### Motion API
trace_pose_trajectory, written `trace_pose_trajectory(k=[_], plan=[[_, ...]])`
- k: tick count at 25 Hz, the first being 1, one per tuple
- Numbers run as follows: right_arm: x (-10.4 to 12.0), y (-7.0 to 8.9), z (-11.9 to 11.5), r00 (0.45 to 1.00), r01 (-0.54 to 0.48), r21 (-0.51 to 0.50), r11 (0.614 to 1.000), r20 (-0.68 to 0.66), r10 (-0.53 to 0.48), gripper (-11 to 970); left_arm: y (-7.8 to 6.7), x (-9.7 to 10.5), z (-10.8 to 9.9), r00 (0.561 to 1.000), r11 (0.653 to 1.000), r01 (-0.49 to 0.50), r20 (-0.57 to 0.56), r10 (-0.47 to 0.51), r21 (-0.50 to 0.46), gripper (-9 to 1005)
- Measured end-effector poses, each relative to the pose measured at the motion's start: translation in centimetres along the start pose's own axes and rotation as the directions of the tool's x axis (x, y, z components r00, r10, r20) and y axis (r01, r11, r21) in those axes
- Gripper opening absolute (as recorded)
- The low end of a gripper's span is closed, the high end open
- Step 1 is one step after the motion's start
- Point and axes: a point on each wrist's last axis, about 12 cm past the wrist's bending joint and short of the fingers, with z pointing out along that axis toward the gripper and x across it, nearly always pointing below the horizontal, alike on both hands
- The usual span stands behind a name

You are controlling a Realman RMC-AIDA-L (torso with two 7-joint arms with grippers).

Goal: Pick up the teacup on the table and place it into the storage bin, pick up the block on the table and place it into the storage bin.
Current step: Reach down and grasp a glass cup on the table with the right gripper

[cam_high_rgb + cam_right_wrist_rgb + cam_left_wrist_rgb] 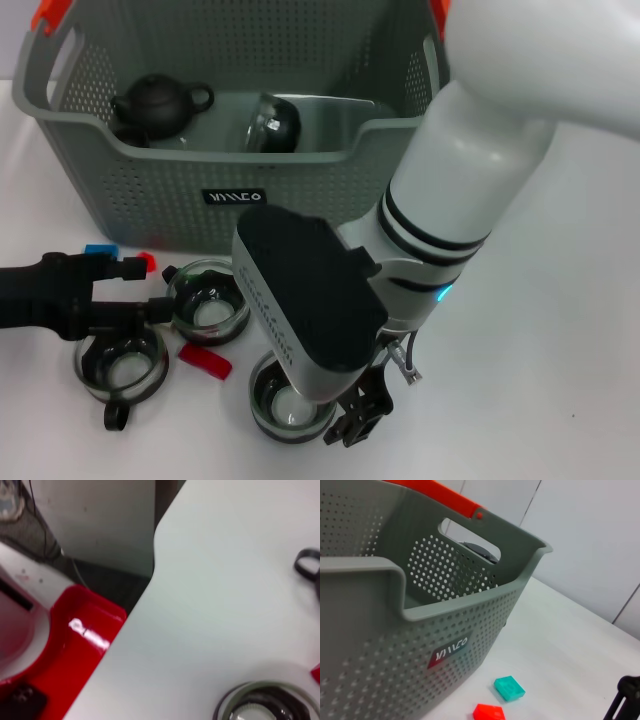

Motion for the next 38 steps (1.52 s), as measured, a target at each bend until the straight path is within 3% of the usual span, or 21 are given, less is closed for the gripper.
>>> trace_pose_trajectory(k=[25, 31, 33, 38], plan=[[0.3, 0.3, 2.7, 0.999, 0.025, 0.042, 0.999, -0.031, -0.024, 666, 0.3, 0.2, 0.3, 1.0, 1.0, 0.01, 0.008, -0.01, -0.021, 872], [0.4, 0.4, 3.0, 0.999, 0.021, 0.046, 0.999, -0.036, -0.019, 585, 0.3, 0.2, 0.3, 1.0, 1.0, 0.012, 0.008, -0.012, -0.02, 872], [0.4, 0.4, 3.1, 0.999, 0.02, 0.046, 0.999, -0.036, -0.018, 450, 0.3, 0.2, 0.3, 1.0, 1.0, 0.012, 0.008, -0.012, -0.021, 872], [0.3, 0.6, 3.5, 0.998, 0.032, 0.039, 0.999, -0.047, -0.03, 454, 0.4, 0.2, 0.3, 1.0, 1.0, 0.012, 0.008, -0.012, -0.024, 873]])
